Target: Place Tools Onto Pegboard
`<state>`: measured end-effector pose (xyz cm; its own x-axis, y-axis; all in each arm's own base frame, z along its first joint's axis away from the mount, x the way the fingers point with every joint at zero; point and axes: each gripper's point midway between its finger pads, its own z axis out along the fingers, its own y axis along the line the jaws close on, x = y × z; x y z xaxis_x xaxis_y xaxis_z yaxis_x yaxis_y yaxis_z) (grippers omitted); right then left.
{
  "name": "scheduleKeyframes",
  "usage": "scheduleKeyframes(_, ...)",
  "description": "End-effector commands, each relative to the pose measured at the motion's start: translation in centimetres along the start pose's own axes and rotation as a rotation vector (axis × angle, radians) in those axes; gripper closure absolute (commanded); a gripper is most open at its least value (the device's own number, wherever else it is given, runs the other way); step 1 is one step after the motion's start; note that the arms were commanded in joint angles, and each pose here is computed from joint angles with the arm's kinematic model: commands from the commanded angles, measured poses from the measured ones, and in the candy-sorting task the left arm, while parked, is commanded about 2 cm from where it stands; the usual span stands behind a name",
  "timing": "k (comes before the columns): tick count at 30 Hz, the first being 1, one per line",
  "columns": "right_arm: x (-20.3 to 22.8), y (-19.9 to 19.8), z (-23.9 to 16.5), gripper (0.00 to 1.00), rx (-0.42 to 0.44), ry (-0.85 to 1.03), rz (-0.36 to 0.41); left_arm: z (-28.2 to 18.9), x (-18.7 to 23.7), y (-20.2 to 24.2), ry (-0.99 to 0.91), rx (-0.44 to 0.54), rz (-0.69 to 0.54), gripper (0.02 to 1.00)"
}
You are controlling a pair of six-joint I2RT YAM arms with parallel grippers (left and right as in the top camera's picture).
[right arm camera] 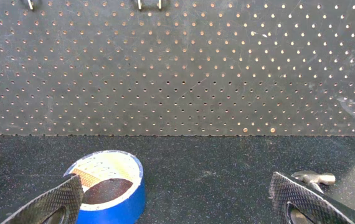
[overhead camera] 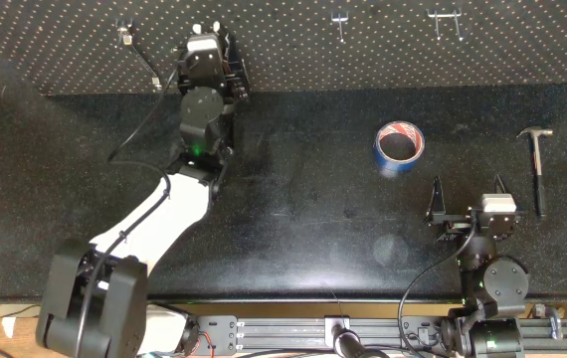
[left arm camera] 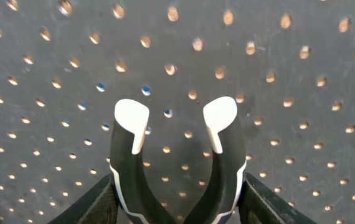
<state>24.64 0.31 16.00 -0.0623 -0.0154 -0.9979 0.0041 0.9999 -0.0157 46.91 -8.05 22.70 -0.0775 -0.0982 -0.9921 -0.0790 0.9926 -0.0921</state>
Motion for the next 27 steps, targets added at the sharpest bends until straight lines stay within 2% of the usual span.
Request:
scheduleKeyframes(1,0.1,-0.3,0.0,0.023,0.015,0.003,-0.014,0.7,0.7,-0.5,0.017,0.020,-0.004,0.945)
scheduleKeyframes(2,0.1,-0.3,0.0,0.023,0.015,0.003,-0.014,0.7,0.7,-0.5,0.017,0.020,-0.004,0.899)
scheduleKeyframes(3,0.1,-0.3,0.0,0.023,0.015,0.003,-0.014,0.7,0.7,-0.5,0.017,0.020,-0.004,0.790)
scheduleKeyframes(5,0.1,-0.3,0.0,0.023,0.015,0.003,-0.014,0.7,0.7,-0.5,0.017,0.020,-0.004,0.638)
scheduleKeyframes(8,0.1,-0.3,0.0,0.023,0.015,0.003,-0.014,0.7,0.7,-0.6,0.016,0.021,-0.004,0.294)
scheduleKeyframes(9,0.1,-0.3,0.0,0.023,0.015,0.003,-0.014,0.7,0.7,-0.6,0.016,0.021,-0.004,0.215)
scheduleKeyframes(11,0.1,-0.3,0.0,0.023,0.015,0.003,-0.014,0.6,0.4,-0.6,0.007,0.022,-0.007,0.130)
scheduleKeyframes(12,0.1,-0.3,0.0,0.023,0.015,0.003,-0.014,0.6,0.3,-0.6,0.003,0.022,-0.009,0.049)
scheduleKeyframes(13,0.1,-0.3,0.0,0.023,0.015,0.003,-0.014,0.5,0.1,-0.6,-0.002,0.023,-0.010,0.023)
scheduleKeyframes(17,0.1,-0.3,0.0,0.023,0.015,0.003,-0.014,-0.8,-3.2,0.1,-0.061,-0.007,-0.010,0.023)
scheduleKeyframes(21,0.1,-0.3,0.0,0.023,0.015,0.003,-0.014,-4.6,-5.3,4.2,-0.001,-0.188,0.025,0.023)
scheduleKeyframes(27,0.1,-0.3,0.0,0.023,0.015,0.003,-0.014,-13.2,-6.5,7.4,0.150,-0.201,0.092,0.023)
